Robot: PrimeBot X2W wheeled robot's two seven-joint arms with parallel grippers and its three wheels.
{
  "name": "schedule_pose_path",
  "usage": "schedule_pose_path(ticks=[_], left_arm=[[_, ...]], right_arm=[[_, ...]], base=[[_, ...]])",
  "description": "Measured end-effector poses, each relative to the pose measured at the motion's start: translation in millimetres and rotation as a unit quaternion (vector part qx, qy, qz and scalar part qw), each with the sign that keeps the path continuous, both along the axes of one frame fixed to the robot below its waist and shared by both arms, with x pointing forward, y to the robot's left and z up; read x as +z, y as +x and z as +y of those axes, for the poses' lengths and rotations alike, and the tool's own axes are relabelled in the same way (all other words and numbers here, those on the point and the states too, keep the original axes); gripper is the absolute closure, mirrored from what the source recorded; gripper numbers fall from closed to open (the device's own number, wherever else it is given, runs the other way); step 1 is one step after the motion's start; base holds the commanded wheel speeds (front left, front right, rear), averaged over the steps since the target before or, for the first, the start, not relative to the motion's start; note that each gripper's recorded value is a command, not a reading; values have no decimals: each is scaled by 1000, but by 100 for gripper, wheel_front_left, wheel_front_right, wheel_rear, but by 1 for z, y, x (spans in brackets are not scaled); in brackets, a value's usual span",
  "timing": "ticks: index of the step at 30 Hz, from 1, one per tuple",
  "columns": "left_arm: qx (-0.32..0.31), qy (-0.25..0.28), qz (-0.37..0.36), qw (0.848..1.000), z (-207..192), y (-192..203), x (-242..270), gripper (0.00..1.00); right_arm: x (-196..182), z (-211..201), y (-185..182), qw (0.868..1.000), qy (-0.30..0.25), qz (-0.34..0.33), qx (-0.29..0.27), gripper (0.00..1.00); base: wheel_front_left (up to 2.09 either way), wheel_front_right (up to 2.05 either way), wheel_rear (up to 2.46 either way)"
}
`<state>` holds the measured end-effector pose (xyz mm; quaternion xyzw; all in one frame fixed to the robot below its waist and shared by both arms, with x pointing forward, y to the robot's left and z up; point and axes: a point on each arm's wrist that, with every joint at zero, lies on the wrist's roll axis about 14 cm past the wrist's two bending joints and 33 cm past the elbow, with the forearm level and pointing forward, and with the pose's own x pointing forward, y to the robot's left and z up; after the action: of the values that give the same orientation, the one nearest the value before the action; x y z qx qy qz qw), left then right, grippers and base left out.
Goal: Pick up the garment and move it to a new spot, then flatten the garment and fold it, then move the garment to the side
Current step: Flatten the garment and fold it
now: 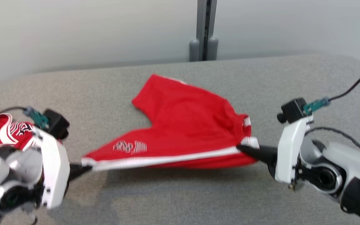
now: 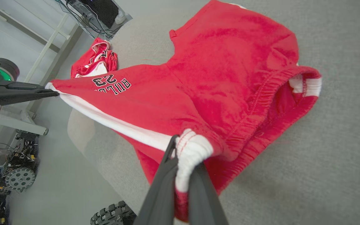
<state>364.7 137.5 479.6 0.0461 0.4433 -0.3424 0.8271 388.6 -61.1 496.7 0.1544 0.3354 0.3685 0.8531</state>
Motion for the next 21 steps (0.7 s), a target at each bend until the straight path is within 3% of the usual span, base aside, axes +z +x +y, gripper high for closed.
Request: schedule_pose_path(ticks=[4, 9, 15, 21], left_arm=[[-32, 12, 41, 999, -4, -48, 5, 100], [-39, 18, 62, 997, -4, -68, 10, 100], [-37, 25, 78, 996, -3, -61, 7, 100], [-26, 20, 73, 997, -10, -14, 11, 100]], right_arm=[[-9, -7, -38, 999, -3, 40, 20, 100], [-19, -17, -63, 996, -18, 75, 41, 100], [-10, -14, -60, 997, 1, 67, 43, 100], [3, -11, -30, 998, 38, 37, 16, 100]], base=[[0, 0, 0], [0, 0, 0], [0, 0, 0], [0, 0, 0]])
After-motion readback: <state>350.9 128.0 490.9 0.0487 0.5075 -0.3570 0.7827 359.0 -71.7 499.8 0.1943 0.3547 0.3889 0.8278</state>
